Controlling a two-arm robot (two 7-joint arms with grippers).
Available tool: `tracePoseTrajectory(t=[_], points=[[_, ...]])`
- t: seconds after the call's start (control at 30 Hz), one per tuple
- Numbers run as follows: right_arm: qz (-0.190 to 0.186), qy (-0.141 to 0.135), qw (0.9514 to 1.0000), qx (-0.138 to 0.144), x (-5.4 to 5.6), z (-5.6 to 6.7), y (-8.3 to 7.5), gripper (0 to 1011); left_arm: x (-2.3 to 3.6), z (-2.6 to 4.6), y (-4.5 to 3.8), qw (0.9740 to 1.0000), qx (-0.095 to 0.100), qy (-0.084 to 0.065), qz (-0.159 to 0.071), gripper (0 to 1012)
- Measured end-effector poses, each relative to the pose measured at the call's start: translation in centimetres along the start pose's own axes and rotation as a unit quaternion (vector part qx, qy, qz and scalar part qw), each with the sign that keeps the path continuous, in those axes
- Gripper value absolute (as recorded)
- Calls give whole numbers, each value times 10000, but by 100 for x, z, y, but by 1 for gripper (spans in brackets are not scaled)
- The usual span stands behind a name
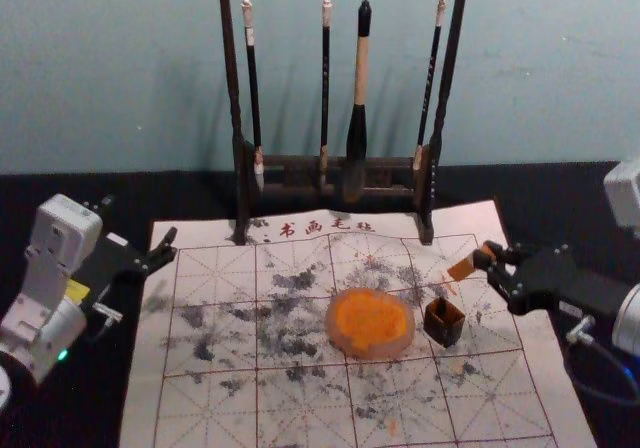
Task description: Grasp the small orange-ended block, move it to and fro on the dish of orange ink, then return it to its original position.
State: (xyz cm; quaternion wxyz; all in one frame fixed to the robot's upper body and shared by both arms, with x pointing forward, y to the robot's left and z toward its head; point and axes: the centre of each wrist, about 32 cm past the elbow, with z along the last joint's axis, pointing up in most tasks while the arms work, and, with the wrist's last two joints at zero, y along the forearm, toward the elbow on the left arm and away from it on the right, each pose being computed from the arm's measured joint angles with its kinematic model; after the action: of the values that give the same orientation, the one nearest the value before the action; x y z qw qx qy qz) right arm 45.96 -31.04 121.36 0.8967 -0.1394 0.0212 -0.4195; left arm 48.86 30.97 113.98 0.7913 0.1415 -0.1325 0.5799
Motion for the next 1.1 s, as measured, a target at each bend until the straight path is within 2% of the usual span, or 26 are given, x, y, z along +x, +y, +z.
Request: tracePoseTrajectory(t=[0.1, 0.23, 0.3, 0.43, 0.53, 0.67, 0.77, 0.87, 1.1], points=[[156, 56, 9999, 14, 87, 147, -50, 79, 0, 0, 0, 10000, 0, 0, 0, 1001], [367, 91, 9993, -32, 159, 270, -90, 79, 0, 0, 0, 10000, 0, 0, 0, 1001], [602, 121, 9981, -112, 225, 366, -122, 79, 0, 0, 0, 10000, 0, 0, 0, 1001], [1061, 155, 9937, -319, 322, 509, -150, 79, 0, 0, 0, 10000, 0, 0, 0, 1001], [1535, 144, 9863, -577, 409, 602, -152, 79, 0, 0, 0, 10000, 0, 0, 0, 1001], [1887, 14, 9790, -776, 453, 649, -140, 79, 0, 0, 0, 10000, 0, 0, 0, 1001], [2100, -318, 9726, -948, 460, 674, -110, 79, 0, 0, 0, 10000, 0, 0, 0, 1001], [2162, -541, 9693, -1040, 454, 679, -74, 79, 0, 0, 0, 10000, 0, 0, 0, 1001], [2206, -738, 9656, -1166, 452, 666, 15, 79, 0, 0, 0, 10000, 0, 0, 0, 1001]])
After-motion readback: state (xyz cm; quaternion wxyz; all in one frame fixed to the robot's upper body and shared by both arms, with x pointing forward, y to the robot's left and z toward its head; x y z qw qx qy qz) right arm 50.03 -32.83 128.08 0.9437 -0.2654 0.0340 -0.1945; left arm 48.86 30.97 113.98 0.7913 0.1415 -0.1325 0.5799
